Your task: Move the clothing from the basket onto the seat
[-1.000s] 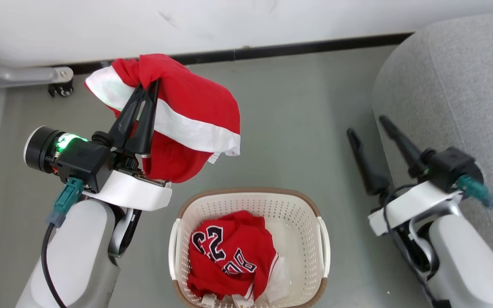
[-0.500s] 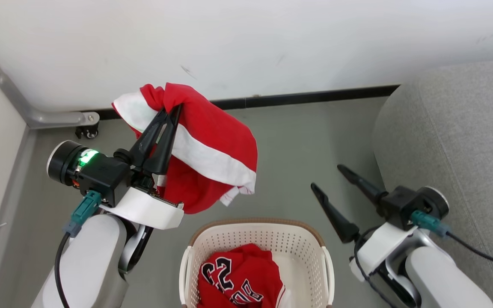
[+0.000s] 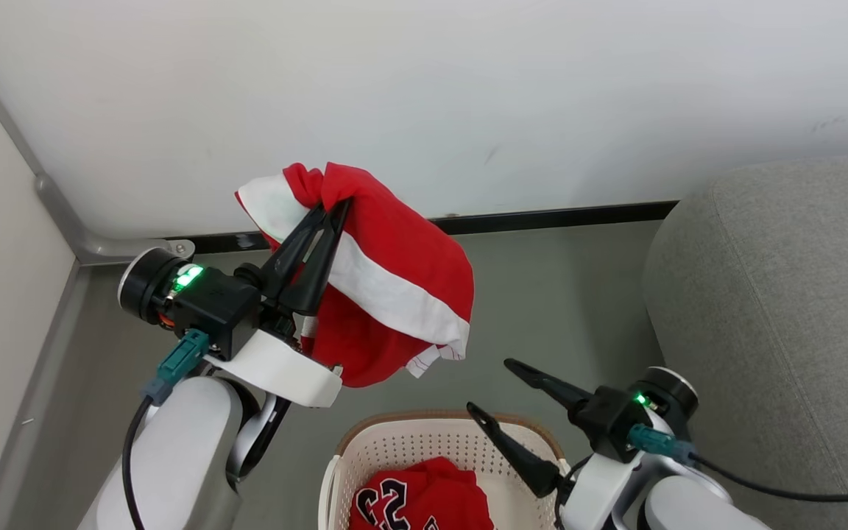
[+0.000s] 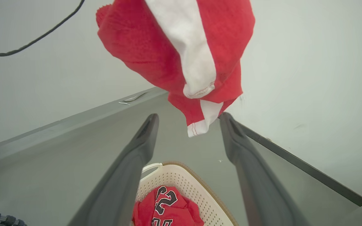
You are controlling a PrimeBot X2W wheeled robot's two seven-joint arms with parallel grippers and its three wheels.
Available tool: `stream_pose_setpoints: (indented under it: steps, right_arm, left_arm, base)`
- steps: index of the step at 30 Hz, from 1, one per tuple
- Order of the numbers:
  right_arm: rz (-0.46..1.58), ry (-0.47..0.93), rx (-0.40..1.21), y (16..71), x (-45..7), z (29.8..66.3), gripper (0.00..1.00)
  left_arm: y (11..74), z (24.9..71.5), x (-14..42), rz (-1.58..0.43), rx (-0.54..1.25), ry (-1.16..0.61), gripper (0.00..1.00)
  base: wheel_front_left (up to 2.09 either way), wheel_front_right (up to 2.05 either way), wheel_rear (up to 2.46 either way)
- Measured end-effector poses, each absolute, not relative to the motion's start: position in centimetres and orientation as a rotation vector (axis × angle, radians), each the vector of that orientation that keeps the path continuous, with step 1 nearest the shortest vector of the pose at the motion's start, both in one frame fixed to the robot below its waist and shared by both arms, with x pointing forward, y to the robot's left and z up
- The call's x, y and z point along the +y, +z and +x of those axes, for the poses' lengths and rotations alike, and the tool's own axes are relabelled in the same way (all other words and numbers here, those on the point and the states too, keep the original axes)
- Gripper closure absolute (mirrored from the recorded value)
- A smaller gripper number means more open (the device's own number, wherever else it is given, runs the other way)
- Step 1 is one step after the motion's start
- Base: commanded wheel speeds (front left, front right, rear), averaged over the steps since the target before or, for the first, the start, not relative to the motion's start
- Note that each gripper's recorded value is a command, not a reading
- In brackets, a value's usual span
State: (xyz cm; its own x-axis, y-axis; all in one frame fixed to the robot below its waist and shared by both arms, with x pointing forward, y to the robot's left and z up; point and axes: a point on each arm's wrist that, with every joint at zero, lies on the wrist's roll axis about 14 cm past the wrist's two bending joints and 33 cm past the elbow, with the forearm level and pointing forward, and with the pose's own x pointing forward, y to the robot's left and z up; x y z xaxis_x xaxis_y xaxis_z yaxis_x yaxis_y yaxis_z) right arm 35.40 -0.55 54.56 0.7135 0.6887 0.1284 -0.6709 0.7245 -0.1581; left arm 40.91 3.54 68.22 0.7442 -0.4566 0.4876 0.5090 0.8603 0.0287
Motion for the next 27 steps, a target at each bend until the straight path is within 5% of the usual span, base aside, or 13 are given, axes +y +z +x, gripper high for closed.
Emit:
stream_pose_setpoints:
  steps: [27]
  right_arm:
    - [-0.343, 0.866, -0.335, 57.9, 3.6, 35.5, 0.00]
  left_arm:
    - [69.1, 37.7, 1.7, -0.112, -0.489, -0.599, 1.00]
  base:
    - [0.00, 0.00, 0.00]
